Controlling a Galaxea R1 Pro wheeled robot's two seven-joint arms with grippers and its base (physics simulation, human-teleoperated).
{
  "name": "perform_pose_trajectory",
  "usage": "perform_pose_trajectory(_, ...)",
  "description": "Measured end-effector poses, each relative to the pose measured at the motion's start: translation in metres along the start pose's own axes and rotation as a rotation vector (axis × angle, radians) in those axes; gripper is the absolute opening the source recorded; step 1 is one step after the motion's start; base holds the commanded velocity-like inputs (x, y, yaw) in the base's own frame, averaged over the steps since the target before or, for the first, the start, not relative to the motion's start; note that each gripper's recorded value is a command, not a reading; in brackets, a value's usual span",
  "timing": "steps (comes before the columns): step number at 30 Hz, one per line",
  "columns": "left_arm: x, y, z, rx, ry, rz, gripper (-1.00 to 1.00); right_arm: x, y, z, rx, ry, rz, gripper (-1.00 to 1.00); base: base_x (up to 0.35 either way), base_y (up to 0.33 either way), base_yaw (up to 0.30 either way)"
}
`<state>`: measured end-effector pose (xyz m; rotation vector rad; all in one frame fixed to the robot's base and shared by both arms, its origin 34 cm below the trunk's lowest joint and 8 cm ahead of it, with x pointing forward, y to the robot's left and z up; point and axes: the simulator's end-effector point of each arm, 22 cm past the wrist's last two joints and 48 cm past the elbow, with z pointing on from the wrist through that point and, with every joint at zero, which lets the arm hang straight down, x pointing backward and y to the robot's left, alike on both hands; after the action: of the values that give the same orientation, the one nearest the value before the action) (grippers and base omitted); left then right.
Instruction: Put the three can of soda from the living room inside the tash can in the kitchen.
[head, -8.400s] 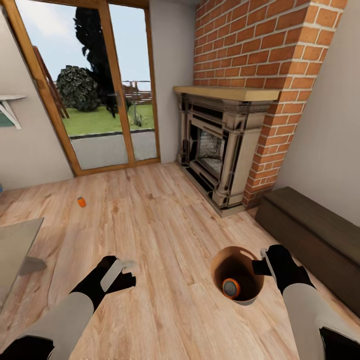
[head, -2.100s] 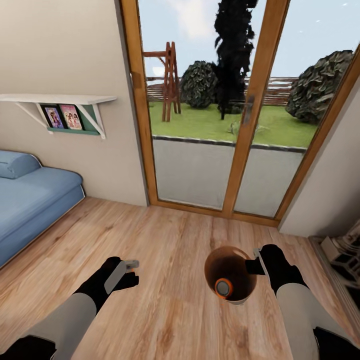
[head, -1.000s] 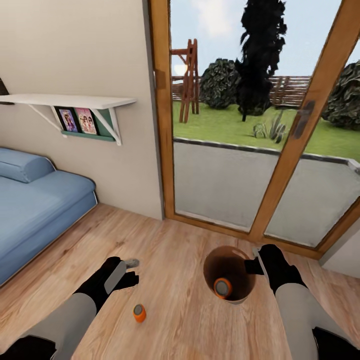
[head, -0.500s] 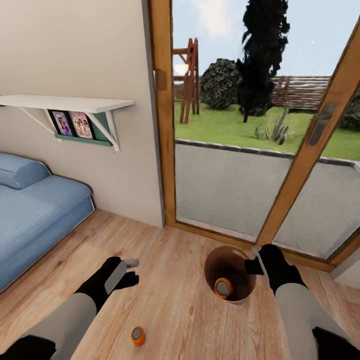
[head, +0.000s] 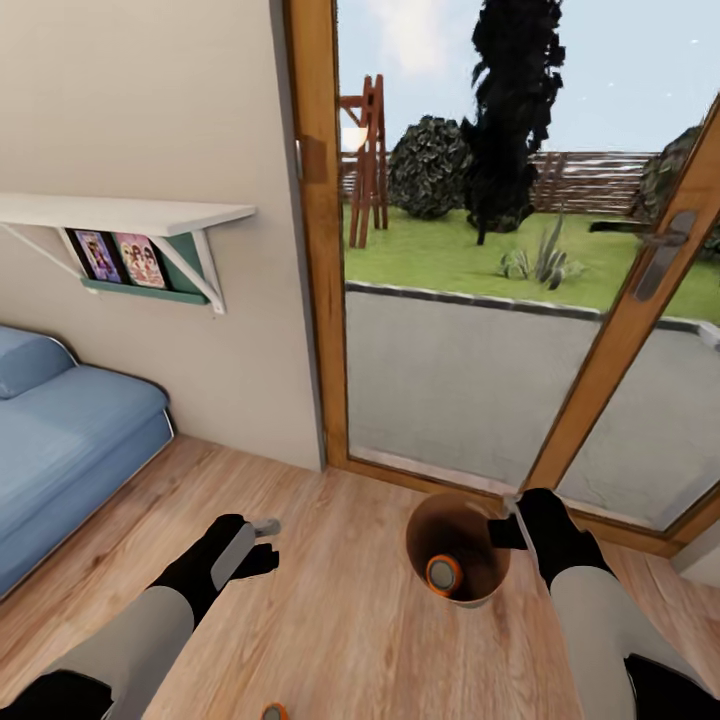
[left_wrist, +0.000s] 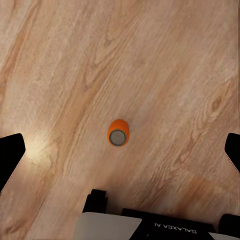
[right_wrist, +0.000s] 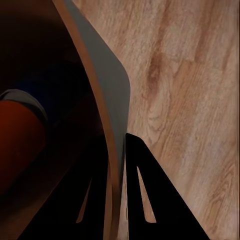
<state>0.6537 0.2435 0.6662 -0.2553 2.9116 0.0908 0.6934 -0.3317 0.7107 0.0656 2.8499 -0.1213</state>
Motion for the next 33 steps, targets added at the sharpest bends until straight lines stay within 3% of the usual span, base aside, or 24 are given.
perform_pose_trajectory(13, -0.002, -0.001, 0.000, -0.001, -0.009, 0.005, 1.00, 0.000, 0.009, 0.000, -0.014, 0.000, 0.000, -1.00, 0.219, 0.032, -0.062)
perform_pose_trajectory(33, -0.004, -0.004, -0.002, 0.000, -0.017, 0.011, 1.00, 0.000, 0.007, 0.000, -0.005, 0.000, -0.003, -1.00, -0.082, 0.020, -0.001)
